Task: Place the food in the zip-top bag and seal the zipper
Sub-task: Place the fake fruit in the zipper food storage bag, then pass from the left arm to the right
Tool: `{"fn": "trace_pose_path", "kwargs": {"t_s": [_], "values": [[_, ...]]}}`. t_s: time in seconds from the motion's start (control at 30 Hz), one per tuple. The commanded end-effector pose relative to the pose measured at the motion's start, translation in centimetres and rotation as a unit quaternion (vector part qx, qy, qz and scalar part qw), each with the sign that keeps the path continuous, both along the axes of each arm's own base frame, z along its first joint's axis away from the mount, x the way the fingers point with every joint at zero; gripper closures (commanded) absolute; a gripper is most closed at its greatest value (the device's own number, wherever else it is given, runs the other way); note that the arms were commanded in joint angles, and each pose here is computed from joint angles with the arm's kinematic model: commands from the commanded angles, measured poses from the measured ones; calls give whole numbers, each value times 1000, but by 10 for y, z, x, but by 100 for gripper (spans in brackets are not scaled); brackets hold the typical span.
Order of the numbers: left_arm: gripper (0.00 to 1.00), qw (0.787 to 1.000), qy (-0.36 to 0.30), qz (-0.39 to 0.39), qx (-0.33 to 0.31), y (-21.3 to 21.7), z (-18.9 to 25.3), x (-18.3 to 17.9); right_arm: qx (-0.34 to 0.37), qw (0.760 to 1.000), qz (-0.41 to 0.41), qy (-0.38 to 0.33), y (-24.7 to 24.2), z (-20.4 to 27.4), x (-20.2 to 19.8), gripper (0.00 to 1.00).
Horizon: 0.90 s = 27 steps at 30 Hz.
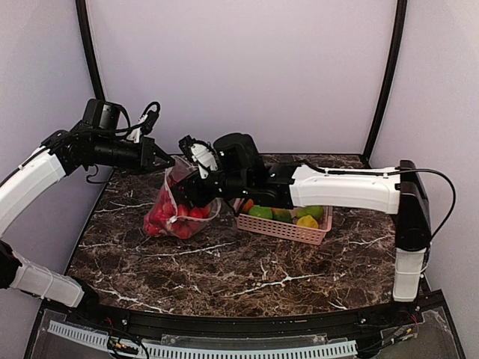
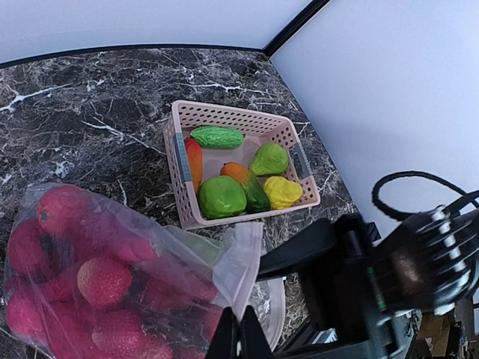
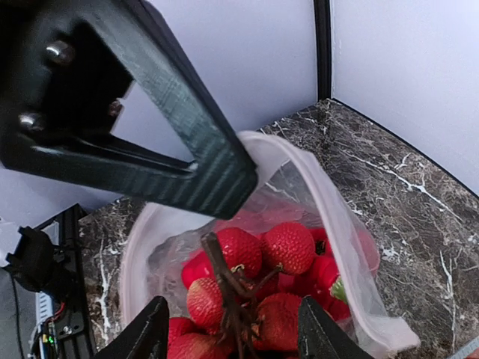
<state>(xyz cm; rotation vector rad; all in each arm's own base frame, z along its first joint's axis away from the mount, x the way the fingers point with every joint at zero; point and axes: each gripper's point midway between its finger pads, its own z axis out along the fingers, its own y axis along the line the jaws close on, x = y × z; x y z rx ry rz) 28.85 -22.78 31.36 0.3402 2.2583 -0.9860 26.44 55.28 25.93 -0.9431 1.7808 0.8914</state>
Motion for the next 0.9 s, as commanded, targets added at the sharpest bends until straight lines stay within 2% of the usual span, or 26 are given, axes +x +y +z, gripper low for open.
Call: {"fn": "trace_pose_path", "kwargs": {"t_s": [0.0, 0.13, 0.27, 0.47, 0.77, 0.87], "values": [[99, 998, -51, -1, -22, 3, 34, -4, 33, 999, 5, 0, -39, 57, -21, 39], [99, 998, -52, 2, -25, 5, 35, -3, 60, 998, 7, 25, -68, 76, -38, 30], [99, 998, -52, 7, -18, 8, 33, -2, 48, 995, -32, 76, -89, 56, -35, 29], [99, 999, -50, 6, -15, 8, 30, -3, 8, 986, -65, 154, -97, 9, -26, 42], [99, 999, -48, 8, -13, 9, 28, -3, 15, 975, -30, 221, -67, -8, -32, 50], [99, 999, -50, 7, -11, 10, 28, -4, 10, 972, -15, 232, -60, -14, -35, 63]]}}
